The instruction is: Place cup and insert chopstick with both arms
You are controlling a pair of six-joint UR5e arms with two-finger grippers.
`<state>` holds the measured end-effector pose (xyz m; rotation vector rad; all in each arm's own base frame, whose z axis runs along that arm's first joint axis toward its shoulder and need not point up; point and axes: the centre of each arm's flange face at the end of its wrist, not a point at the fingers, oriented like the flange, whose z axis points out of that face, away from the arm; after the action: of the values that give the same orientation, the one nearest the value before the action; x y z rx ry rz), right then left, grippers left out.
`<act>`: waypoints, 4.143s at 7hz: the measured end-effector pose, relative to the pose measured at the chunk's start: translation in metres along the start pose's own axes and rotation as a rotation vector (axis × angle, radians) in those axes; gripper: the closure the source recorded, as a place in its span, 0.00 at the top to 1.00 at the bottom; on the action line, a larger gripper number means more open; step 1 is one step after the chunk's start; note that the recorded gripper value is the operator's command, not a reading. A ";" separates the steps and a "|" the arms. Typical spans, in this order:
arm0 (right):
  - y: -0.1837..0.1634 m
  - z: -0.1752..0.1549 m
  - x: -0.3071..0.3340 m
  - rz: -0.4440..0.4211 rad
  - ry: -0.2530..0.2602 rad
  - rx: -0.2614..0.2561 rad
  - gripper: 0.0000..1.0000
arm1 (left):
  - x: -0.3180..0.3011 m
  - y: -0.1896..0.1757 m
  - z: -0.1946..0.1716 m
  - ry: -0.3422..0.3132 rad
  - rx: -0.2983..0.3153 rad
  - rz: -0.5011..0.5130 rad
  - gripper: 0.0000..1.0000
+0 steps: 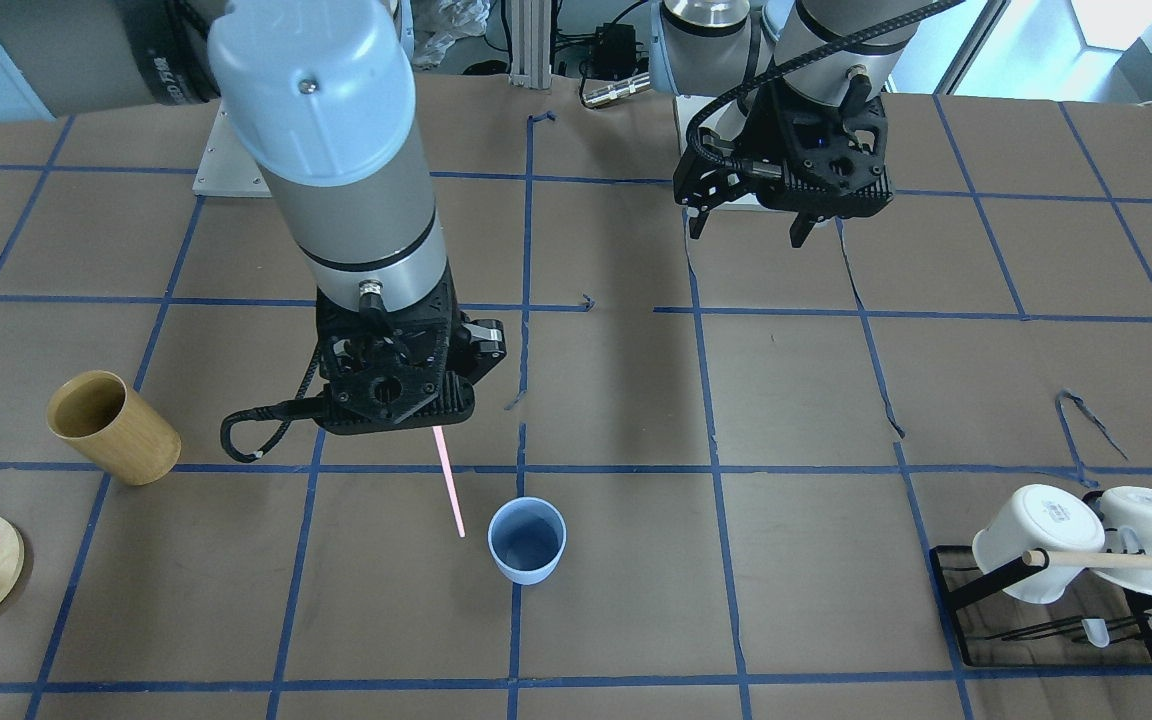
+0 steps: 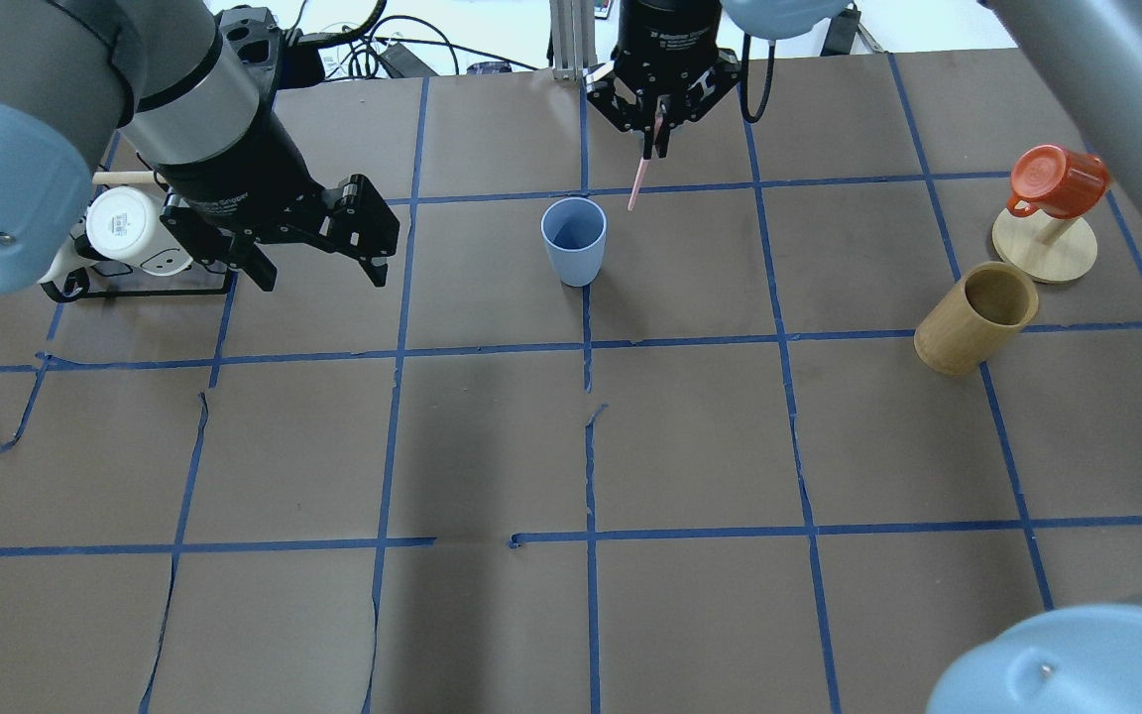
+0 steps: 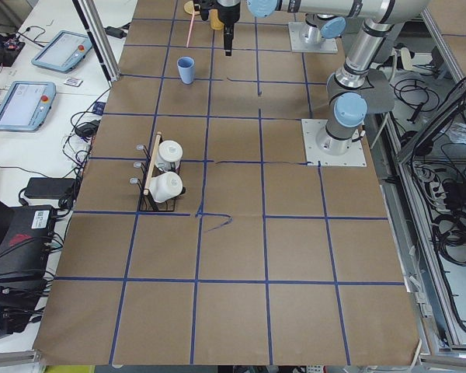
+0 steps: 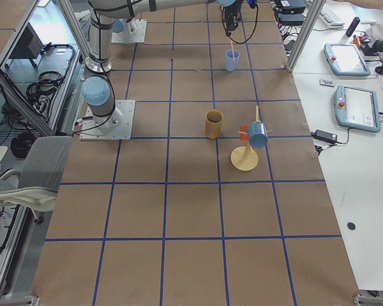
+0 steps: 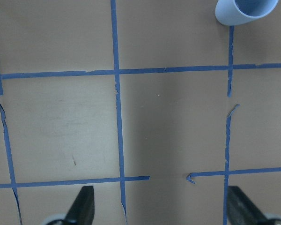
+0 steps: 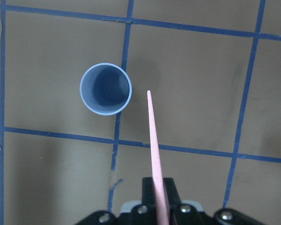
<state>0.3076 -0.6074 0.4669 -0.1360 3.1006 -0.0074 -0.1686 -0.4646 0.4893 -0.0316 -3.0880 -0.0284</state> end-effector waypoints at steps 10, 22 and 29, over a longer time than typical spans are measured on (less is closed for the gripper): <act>-0.026 0.080 -0.044 0.170 -0.082 -0.072 0.33 | -0.002 0.000 -0.001 0.000 0.002 -0.004 1.00; 0.135 -0.056 0.156 -0.076 0.033 0.152 1.00 | -0.001 -0.006 -0.010 0.008 0.024 -0.014 1.00; 0.144 -0.065 0.156 -0.071 0.043 0.159 1.00 | -0.001 -0.005 -0.011 0.006 0.025 -0.013 1.00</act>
<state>0.1372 -0.4770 0.5249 -0.2439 3.1193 -0.2621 -0.1668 -0.4703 0.5000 -0.0108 -3.0817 0.0098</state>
